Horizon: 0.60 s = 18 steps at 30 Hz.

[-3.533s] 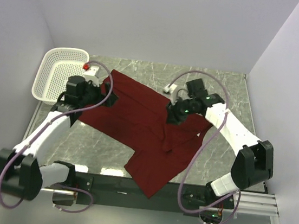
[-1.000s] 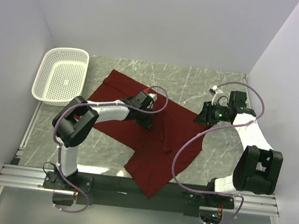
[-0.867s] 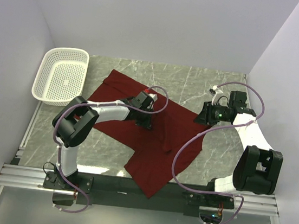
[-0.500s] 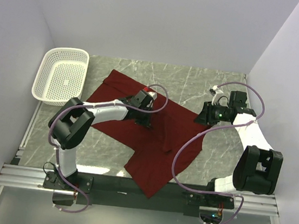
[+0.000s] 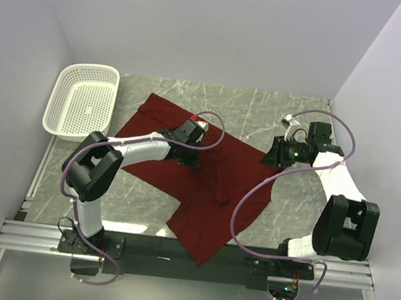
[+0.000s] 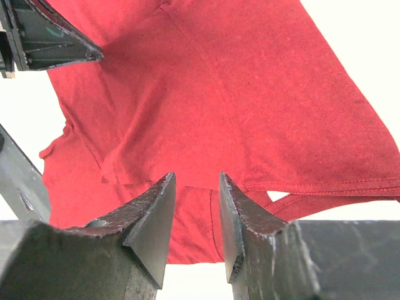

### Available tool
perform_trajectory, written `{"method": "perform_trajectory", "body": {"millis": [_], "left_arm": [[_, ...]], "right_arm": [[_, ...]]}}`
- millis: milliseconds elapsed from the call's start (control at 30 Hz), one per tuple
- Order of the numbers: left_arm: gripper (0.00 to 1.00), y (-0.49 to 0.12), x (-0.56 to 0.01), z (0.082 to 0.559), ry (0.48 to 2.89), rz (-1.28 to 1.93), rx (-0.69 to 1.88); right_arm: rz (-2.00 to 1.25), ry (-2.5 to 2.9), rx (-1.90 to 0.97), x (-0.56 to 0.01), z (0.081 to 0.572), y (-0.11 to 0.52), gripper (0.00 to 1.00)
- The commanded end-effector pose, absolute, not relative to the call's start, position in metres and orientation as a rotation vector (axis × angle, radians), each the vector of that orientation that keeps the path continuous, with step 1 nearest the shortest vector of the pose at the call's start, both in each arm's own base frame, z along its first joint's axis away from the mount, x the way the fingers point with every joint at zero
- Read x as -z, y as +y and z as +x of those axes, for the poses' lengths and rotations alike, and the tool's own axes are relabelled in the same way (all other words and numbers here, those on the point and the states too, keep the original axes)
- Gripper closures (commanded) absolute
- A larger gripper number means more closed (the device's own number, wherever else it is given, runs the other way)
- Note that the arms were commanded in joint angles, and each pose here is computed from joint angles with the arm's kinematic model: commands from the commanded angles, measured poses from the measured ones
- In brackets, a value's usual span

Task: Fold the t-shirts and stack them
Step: Fold the tshirt

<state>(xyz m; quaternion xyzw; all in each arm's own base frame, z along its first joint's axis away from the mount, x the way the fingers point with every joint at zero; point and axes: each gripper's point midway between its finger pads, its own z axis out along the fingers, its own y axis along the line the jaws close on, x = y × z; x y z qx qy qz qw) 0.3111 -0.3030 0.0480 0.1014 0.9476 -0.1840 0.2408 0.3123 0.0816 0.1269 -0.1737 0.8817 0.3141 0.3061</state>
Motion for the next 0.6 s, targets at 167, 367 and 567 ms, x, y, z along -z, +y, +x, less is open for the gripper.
{"method": "perform_trajectory", "body": {"millis": [167, 367, 567], "left_arm": [[0.99, -0.306, -0.07, 0.323, 2.535, 0.316, 0.469], [0.86, -0.308, -0.074, 0.317, 2.542, 0.34, 0.508], [0.68, -0.292, -0.086, 0.327, 2.484, 0.299, 0.412]], "right_arm": [[-0.485, 2.286, -0.827, -0.137, 0.314, 0.082, 0.59], [-0.483, 2.291, -0.821, -0.136, 0.315, 0.081, 0.59], [-0.463, 2.299, -0.777, -0.135, 0.319, 0.077, 0.58]]}}
